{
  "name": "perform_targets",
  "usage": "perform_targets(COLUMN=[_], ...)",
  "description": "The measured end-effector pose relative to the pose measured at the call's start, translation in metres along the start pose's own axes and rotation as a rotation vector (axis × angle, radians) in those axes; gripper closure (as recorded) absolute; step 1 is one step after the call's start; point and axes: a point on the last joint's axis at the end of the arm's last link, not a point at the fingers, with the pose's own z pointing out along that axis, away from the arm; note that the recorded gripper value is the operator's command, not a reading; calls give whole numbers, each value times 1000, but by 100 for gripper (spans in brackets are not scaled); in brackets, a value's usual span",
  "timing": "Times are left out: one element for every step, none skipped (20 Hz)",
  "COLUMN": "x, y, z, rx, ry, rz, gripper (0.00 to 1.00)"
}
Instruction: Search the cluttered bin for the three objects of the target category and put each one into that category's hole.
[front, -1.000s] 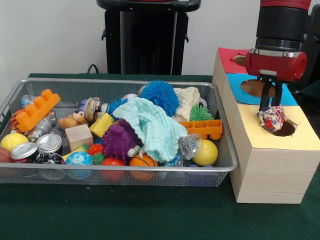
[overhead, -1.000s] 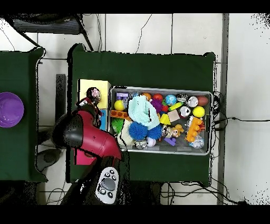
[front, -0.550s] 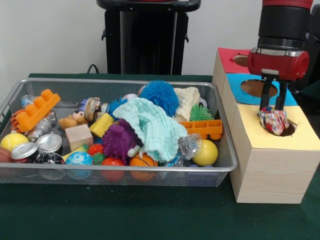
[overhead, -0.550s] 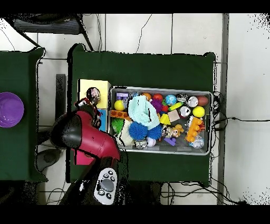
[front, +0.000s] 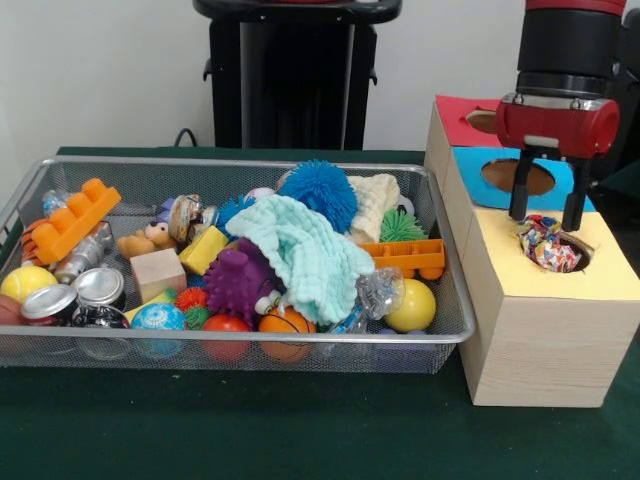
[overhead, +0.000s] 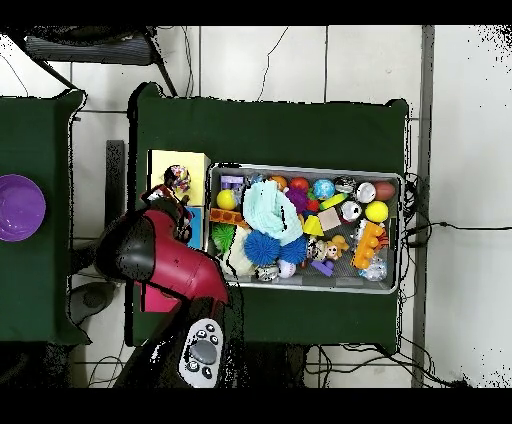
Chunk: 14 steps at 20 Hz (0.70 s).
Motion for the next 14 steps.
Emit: perform_targets(x=[-1, -2, -4, -6, -13, -15, -18, -21, -24, -28, -30, -35, -39, -42], y=[1, 2, 2, 3, 4, 3, 3, 2, 2, 1, 0, -1, -2, -2], z=[-1, -3, -6, -8, -15, -18, -23, -27, -31, -37, -42, -49, -56, -60], rx=[-2, -5, -7, -8, -9, -7, -4, 0, 3, 9, 13, 19, 24, 26], ry=[-1, -4, -7, -9, -13, -13, -11, -7, -3, 3, 11, 21, 33, 39], rz=[1, 1, 2, 3, 6, 7, 8, 10, 11, 13, 15, 19, 23, 28], gripper=[0, 0, 0, 0, 0, 0, 0, 0, 0, 0, 0, 0, 0, 0])
